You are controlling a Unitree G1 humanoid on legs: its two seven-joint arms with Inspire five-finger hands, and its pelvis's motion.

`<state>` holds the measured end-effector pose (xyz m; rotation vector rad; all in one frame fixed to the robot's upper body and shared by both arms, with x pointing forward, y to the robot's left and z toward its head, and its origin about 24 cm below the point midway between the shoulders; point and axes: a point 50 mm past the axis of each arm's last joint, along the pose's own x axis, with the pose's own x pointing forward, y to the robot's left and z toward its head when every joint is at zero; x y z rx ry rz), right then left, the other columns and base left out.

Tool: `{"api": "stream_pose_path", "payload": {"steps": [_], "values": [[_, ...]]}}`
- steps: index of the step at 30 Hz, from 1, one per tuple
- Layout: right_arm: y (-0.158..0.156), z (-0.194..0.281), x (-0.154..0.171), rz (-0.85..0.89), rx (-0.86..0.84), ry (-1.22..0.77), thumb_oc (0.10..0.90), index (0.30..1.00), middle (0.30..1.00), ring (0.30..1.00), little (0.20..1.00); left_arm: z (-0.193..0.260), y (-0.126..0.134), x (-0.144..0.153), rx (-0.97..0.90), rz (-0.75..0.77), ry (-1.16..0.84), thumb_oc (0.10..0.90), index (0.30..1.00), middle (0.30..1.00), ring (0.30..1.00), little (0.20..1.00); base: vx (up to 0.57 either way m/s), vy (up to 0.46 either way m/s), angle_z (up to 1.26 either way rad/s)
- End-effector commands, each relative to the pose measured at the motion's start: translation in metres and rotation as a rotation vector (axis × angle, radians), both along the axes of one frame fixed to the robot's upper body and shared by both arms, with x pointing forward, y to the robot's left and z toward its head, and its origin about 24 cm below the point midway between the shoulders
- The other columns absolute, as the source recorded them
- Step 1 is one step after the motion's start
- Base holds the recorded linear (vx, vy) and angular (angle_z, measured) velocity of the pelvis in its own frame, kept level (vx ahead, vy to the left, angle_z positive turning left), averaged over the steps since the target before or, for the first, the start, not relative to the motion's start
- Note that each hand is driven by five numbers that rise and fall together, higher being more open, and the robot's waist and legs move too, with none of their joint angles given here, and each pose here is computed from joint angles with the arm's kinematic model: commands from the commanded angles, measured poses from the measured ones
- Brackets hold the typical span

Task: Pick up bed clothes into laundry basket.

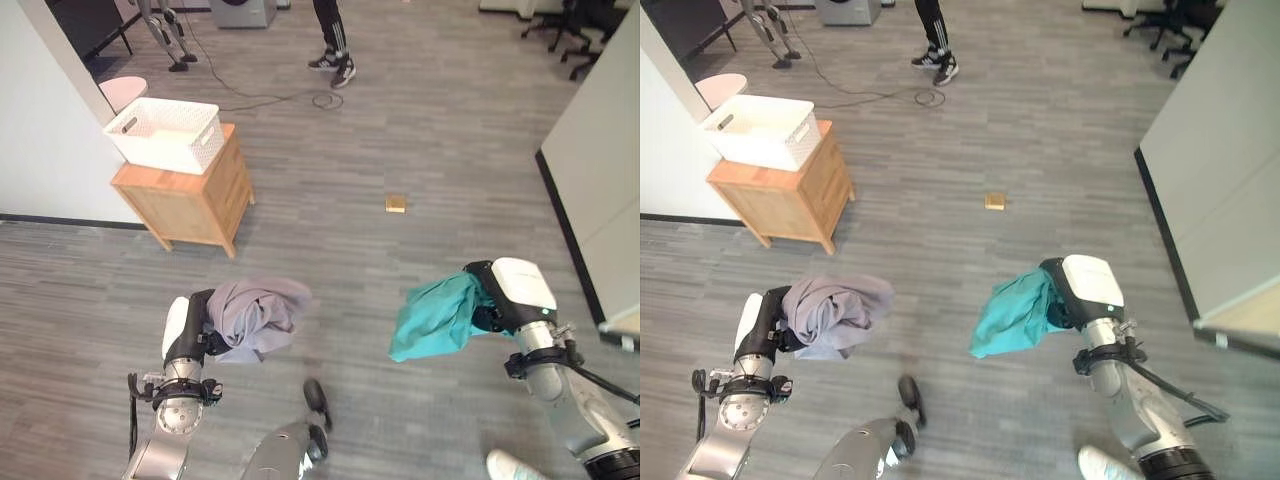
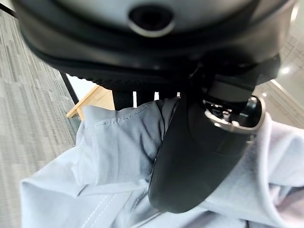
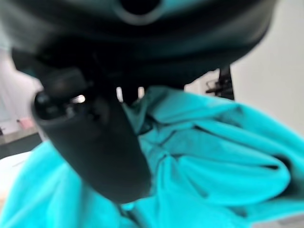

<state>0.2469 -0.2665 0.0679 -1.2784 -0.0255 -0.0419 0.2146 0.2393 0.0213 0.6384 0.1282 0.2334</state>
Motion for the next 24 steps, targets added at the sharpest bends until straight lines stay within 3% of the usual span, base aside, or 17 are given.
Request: {"api": "stream_pose_path", "payload": {"steps": [1,10,15,24], "values": [[0.002,0.070,0.018,0.044,-0.045,-0.315,0.400,0.300,0.300,0.300,0.300,0.080,0.009,0.031,0.147,-0.028,-0.358,0.400,0.300,0.300,0.300,0.300,0.44,0.117,-0.16],[0.013,0.084,0.015,0.078,0.025,-0.399,0.400,0.300,0.300,0.300,0.300,0.116,0.008,0.040,0.150,-0.032,-0.532,0.400,0.300,0.300,0.300,0.300,0.30,-0.029,0.41],[0.004,0.092,-0.003,0.036,0.062,-0.484,0.400,0.300,0.300,0.300,0.300,0.136,0.000,0.045,0.156,-0.071,-0.634,0.400,0.300,0.300,0.300,0.300,0.26,-0.277,1.73],[0.029,0.099,-0.015,0.152,0.247,-0.559,0.400,0.300,0.300,0.300,0.300,0.099,0.027,0.009,0.030,0.109,-0.540,0.400,0.300,0.300,0.300,0.300,0.13,-0.225,0.65]]}}
